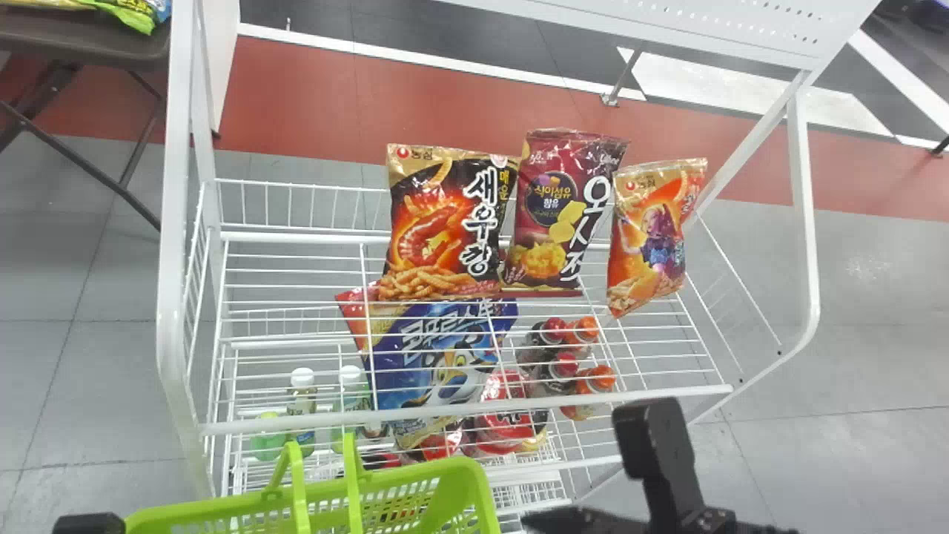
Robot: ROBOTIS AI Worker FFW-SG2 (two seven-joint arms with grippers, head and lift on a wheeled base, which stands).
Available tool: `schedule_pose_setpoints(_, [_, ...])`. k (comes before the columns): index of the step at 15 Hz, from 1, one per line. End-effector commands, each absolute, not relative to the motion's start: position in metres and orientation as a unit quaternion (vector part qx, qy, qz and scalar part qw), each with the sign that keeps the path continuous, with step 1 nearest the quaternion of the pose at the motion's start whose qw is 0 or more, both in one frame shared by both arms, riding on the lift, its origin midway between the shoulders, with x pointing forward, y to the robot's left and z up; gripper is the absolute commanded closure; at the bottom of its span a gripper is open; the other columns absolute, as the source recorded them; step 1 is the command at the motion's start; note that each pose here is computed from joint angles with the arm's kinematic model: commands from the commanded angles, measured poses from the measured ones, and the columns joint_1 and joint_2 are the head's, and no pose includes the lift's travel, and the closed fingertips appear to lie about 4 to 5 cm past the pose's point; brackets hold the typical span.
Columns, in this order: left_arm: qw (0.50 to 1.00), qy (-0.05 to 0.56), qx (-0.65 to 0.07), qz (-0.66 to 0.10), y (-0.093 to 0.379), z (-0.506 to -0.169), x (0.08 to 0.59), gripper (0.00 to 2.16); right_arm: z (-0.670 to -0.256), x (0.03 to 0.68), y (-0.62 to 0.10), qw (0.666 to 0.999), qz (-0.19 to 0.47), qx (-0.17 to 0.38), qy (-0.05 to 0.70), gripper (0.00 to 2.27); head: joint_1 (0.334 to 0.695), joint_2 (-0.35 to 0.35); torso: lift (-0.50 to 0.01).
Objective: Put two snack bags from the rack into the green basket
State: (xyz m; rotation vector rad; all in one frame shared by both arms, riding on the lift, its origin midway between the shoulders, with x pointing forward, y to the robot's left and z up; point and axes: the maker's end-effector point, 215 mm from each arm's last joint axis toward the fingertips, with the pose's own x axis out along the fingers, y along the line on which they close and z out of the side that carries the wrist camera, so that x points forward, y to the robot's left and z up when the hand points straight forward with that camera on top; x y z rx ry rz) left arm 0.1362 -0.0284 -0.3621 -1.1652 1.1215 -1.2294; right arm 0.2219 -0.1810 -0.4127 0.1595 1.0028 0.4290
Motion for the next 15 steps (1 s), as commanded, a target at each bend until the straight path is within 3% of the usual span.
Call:
schedule_pose_setpoints(1, [0.528,0.467,-0.489,-0.514,-0.027,-0.361,0.137,1.47,-0.385,0.304,-0.215,0.921,0.165,0.08,0.343,0.08,0.695,-0.35,-0.006])
schedule_pose_setpoints(3, [0.529,0.466,-0.488,-0.514,-0.027,-0.361,0.138,1.47,-0.338,0.364,-0.252,0.969,0.132,0.055,0.201,0.08,0.695,-0.35,-0.006])
schedule_pose_setpoints(6, [0.531,0.466,-0.486,-0.514,-0.028,-0.361,0.138,1.47,-0.286,0.405,-0.3,0.994,0.09,0.018,0.057,0.08,0.695,-0.35,-0.006])
schedule_pose_setpoints(12, [0.533,0.47,-0.48,-0.515,-0.031,-0.362,0.137,1.47,-0.315,0.479,-0.372,0.998,0.017,-0.033,0.06,0.05,0.695,-0.35,-0.006])
schedule_pose_setpoints(15, [0.532,0.471,-0.481,-0.514,-0.03,-0.362,0.137,1.47,-0.333,0.499,-0.425,0.996,-0.03,-0.024,0.075,0.06,0.695,-0.35,-0.006])
